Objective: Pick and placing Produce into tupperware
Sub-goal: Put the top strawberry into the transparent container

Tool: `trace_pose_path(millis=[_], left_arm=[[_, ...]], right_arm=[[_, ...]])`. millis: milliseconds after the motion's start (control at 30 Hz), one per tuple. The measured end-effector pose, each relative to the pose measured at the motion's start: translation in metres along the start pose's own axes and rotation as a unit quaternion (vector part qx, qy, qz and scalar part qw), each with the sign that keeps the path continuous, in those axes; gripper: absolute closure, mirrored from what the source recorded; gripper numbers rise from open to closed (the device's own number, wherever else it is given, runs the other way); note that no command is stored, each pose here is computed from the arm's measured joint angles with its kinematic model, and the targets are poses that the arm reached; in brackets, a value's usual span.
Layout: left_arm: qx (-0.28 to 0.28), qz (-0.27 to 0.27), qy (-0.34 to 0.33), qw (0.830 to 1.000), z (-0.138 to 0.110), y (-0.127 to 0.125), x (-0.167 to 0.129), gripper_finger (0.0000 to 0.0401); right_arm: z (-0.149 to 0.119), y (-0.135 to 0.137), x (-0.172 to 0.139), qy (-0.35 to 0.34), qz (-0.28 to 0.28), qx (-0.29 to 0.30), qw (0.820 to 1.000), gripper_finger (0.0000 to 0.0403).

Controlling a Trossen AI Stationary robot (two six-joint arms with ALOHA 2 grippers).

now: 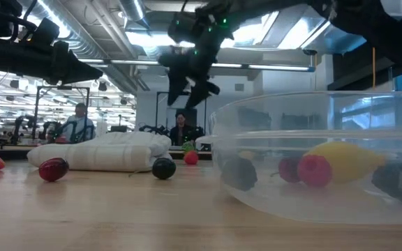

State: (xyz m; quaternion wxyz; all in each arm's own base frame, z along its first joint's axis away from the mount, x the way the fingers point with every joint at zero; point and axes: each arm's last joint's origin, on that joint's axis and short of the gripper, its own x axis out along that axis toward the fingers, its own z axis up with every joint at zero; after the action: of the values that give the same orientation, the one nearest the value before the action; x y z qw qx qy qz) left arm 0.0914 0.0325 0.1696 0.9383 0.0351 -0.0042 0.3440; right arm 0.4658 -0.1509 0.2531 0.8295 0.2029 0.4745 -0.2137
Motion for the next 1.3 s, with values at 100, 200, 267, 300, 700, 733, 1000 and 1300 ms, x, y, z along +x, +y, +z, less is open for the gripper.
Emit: trace_pose_path(millis=[100,200,267,300,700,733,1000,1300], left_arm=[[0.000,0.000,0.000,1.000,0.000,0.000,0.000,0.0275],[0.000,0.000,0.000,1.000,0.000,0.000,0.000,0.0275],[0.000,0.000,0.000,1.000,0.000,0.000,0.000,0.0275],[0.000,0.000,0.000,1.000,0.000,0.000,0.000,0.0275],[0.000,0.000,0.000,1.000,0.000,0.000,0.000,0.0275],[0.000,0.000,0.000,1.000,0.000,0.000,0.000,0.0275],[0.000,0.000,0.000,1.000,0.000,0.000,0.000,0.0275],[0.000,0.000,0.000,1.000,0.000,0.000,0.000,0.0275]], right_arm=[[-0.001,-0.007,0.012,0.012,-0.008,-0.006,1.000,0.0106],[-0.002,-0.010,0.019,0.019,-0.012,-0.013,1.000,0.0106],[-0.003,-0.011,0.023,0.025,-0.013,-0.014,1.000,0.0106],[-0.003,-0.012,0.025,0.028,-0.015,-0.014,0.999,0.0106],[-0.018,-0.016,0.055,0.089,-0.032,-0.017,0.995,0.0106],[-0.019,-0.017,0.057,0.096,-0.034,-0.017,0.995,0.0106],[-0.023,-0.014,0.060,0.110,-0.036,-0.021,0.993,0.0106],[-0.033,-0.008,0.069,0.124,-0.035,-0.039,0.991,0.0106]])
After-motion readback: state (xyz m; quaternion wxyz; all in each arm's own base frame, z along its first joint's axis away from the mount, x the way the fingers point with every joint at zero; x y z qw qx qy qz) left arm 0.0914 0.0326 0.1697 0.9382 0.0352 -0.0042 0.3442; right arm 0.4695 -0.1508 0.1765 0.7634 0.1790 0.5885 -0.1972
